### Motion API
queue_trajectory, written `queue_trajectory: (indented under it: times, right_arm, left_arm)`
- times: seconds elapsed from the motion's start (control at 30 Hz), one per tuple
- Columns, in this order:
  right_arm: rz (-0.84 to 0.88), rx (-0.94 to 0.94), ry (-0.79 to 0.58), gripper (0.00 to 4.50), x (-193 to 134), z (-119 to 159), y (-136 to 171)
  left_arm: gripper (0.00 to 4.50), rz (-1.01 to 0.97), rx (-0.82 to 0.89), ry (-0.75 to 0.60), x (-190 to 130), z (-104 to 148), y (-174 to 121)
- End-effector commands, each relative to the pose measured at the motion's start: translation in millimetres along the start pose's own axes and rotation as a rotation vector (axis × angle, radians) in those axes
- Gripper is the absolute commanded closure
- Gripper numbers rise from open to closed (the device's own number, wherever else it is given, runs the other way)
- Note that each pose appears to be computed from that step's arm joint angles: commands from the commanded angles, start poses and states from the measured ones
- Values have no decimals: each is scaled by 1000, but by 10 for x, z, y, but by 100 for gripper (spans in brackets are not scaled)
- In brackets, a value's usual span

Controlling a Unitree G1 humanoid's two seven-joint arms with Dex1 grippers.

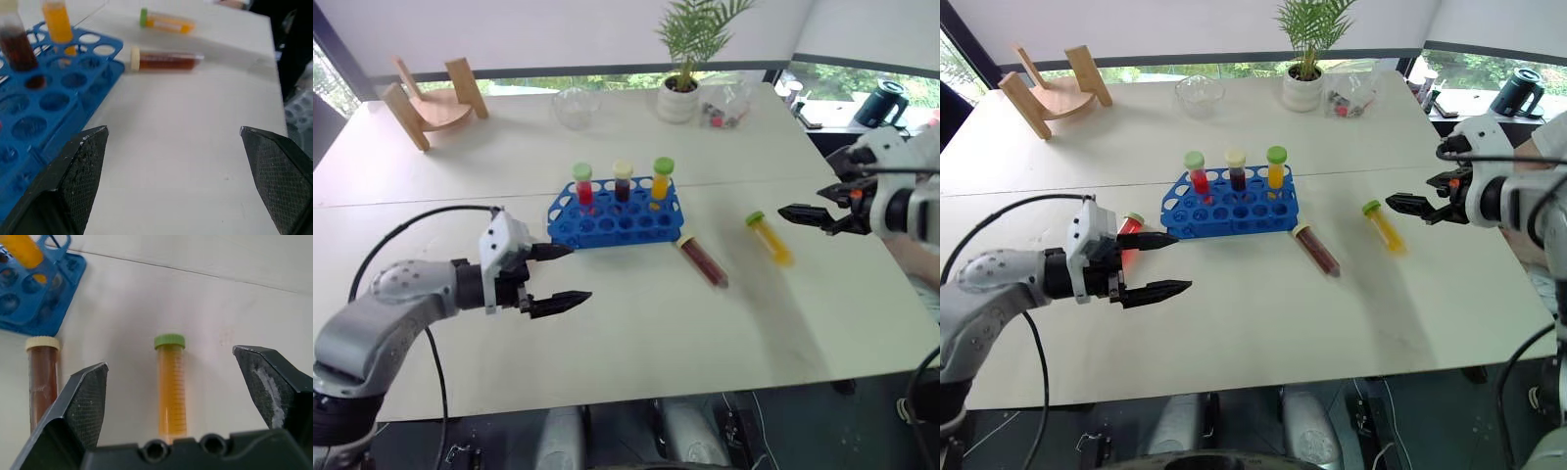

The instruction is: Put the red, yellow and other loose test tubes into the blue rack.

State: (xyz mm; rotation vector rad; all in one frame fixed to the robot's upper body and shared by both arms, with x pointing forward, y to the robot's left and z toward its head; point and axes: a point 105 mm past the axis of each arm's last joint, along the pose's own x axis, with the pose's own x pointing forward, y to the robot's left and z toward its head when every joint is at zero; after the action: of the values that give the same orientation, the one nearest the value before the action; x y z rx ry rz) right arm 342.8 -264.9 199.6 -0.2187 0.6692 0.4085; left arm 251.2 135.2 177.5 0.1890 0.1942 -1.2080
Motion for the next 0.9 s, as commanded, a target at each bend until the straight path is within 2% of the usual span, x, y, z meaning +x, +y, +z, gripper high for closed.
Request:
queue_trajectory:
  times: [0.03,0.43,0.53,0.7,0.73,0.8,0.9]
  right_arm:
    - [3,13,98,0,166,-33,-44]
    - [24,-109,294,0,664,-157,-222]
    - [48,-140,321,79,723,-183,-206]
    - [71,-162,328,337,754,-139,-175]
    - [72,-163,321,367,749,-113,-174]
    - [66,-160,282,368,711,-6,-183]
    - [120,-132,24,368,494,550,-56]
  left_arm:
    - [8,-15,27,-16,-13,92,4]
    - [8,43,43,-29,-47,126,-73]
    - [0,71,48,-25,-68,113,-83]
    - [0,95,48,-26,-71,98,-89]
    - [0,98,48,-28,-69,98,-88]
    - [0,102,47,-28,-74,93,-93]
    - [0,117,29,-42,-96,80,-65]
